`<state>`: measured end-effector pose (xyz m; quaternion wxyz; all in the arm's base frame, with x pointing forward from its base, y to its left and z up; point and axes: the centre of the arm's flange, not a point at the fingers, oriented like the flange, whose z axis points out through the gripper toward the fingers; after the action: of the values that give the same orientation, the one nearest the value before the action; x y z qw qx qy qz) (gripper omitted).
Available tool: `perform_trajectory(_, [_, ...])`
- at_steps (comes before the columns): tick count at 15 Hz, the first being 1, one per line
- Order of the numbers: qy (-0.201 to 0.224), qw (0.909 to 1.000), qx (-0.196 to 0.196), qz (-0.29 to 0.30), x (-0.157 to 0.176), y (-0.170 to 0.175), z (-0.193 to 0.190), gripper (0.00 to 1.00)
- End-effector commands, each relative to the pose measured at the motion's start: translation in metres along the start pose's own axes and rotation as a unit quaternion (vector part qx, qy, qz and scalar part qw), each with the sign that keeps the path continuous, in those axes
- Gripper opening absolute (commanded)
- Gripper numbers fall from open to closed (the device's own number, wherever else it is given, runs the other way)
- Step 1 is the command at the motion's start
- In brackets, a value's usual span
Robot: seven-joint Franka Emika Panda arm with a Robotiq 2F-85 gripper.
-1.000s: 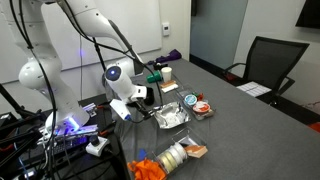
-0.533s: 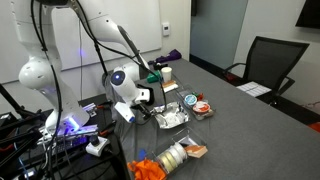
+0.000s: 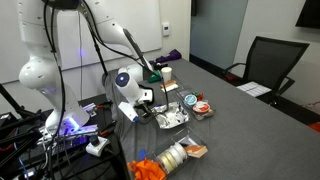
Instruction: Put the blue marker in the black mug.
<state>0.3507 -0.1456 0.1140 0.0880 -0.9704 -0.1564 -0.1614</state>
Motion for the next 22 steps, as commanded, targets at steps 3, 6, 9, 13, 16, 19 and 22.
perform_trajectory(3, [-0.001,1.0,0.001,-0.005,0.005,-0.009,0.004,0.42])
perform_trajectory(6, [-0.007,0.9999,-0.005,-0.009,0.004,-0.008,0.008,0.39])
perform_trajectory(9, [-0.012,0.9998,-0.009,-0.009,0.003,-0.007,0.011,0.29])
perform_trajectory(13, [-0.015,0.9997,-0.019,-0.008,0.002,-0.004,0.014,0.23])
perform_trajectory(16, [-0.023,0.9995,-0.023,-0.002,-0.001,-0.001,0.019,0.04])
perform_trajectory(19, [-0.023,0.9995,-0.021,-0.003,0.0,-0.002,0.014,0.04])
perform_trajectory(22, [-0.021,0.9997,-0.015,-0.006,-0.001,-0.006,0.006,0.04])
